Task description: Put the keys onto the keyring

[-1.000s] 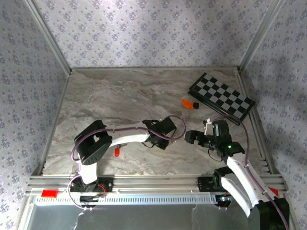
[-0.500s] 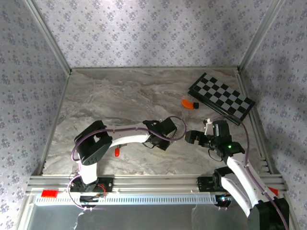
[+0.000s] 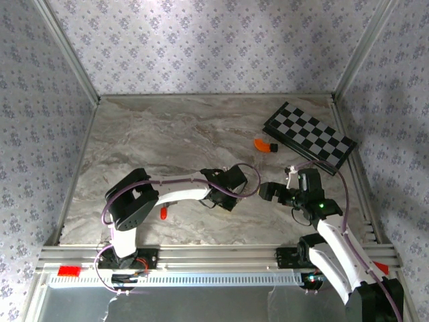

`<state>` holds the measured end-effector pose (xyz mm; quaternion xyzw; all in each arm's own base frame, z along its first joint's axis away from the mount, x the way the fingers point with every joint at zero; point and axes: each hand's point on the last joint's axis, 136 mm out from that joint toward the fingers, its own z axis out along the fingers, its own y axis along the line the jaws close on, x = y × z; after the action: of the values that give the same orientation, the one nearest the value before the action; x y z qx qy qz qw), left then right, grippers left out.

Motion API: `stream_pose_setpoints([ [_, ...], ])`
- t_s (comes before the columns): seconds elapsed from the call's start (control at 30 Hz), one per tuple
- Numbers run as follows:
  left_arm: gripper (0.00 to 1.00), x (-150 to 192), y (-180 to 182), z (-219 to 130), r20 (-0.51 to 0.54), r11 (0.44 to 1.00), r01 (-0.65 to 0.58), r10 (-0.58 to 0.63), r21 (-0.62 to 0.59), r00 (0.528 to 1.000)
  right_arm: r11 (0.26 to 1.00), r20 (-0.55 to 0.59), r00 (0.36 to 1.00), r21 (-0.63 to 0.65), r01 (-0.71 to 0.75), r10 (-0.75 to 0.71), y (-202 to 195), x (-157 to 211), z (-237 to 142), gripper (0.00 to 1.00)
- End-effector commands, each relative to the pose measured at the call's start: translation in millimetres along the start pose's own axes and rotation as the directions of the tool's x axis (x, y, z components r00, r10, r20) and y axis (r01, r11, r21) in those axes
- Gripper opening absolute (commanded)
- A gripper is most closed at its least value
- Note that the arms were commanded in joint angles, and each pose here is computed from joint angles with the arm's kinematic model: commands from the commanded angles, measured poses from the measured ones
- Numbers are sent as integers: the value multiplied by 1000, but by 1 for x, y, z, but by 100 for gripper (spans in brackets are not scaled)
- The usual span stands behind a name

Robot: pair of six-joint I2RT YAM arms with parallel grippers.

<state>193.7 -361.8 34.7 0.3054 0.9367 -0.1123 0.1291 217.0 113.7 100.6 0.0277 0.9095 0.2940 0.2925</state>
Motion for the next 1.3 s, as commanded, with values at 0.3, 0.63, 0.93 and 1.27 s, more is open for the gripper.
stream_pose_setpoints([
  [0.3, 14, -4, -4, -1, 10, 1000, -10, 10, -4, 1000, 999, 21, 999, -20, 25, -24, 6, -8, -5, 100],
  [0.63, 2, -7, -3, -21, 44, 999, -44, 45, -15, 998, 999, 27, 999, -33, 21, -20, 9, -9, -5, 100],
  [0.93, 0, -9, -1, -72, 125, 986, -156, 161, -51, 979, 992, 60, 997, -114, 47, -40, 29, -18, -12, 100],
  [1.27, 0, -6, -10, -156, 316, 947, -321, 311, -22, 896, 899, 260, 945, -336, 282, -199, 108, -43, -57, 86],
])
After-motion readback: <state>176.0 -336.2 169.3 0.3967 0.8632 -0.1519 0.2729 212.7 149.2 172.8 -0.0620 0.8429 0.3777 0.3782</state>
